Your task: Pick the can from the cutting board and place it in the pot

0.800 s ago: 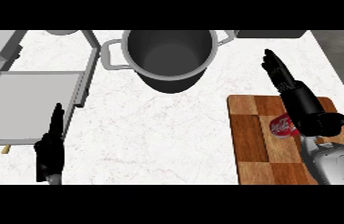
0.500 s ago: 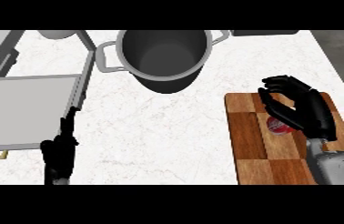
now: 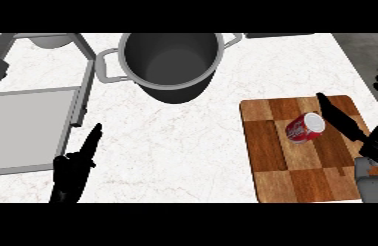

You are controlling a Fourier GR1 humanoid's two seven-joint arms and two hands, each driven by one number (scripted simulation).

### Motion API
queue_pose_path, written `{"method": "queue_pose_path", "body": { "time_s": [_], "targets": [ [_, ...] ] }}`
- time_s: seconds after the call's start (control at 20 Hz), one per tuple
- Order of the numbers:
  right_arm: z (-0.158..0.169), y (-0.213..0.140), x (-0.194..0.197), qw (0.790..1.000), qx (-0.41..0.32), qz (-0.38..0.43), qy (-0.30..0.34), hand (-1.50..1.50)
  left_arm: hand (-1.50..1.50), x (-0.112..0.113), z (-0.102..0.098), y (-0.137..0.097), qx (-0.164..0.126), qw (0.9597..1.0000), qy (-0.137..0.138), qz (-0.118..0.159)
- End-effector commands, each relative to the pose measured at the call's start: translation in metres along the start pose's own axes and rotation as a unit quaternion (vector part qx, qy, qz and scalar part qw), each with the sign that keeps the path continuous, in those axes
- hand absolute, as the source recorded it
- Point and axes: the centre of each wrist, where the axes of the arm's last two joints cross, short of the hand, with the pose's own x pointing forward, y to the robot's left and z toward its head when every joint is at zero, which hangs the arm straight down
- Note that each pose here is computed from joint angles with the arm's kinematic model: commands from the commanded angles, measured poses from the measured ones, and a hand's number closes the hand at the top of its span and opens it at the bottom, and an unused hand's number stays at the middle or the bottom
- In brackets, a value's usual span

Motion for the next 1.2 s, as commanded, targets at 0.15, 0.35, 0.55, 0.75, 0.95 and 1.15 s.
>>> {"method": "queue_pose_path", "body": {
  "time_s": [0.15, 0.35, 0.55, 0.75, 0.95, 1.15],
  "targets": [
    [0.028, -0.017, 0.033, 0.997, -0.022, 0.036, 0.062, -1.5, 0.0, 0.028, -0.027, -0.002, -0.099, 0.995, -0.014, 0.007],
    [0.03, -0.025, 0.049, 0.984, 0.012, 0.061, 0.168, -1.5, 0.0, 0.027, -0.03, -0.007, -0.098, 0.9951, -0.013, 0.007],
    [0.013, -0.032, 0.097, 0.974, 0.021, 0.037, 0.221, -1.5, 0.0, 0.042, -0.037, -0.022, -0.112, 0.9936, -0.011, 0.003],
    [-0.008, -0.023, 0.094, 0.956, 0.042, 0.03, 0.288, -1.5, 0.0, 0.041, -0.048, -0.006, -0.113, 0.9934, -0.015, 0.004],
    [0.01, -0.012, 0.072, 0.925, 0.149, 0.056, 0.344, -1.5, 0.0, 0.042, -0.041, -0.023, -0.123, 0.9923, -0.016, 0.007],
    [0.021, -0.006, 0.048, 0.907, 0.186, 0.091, 0.367, -1.5, 0.0, 0.042, -0.043, -0.028, -0.124, 0.9921, -0.017, 0.002]
  ]
}}
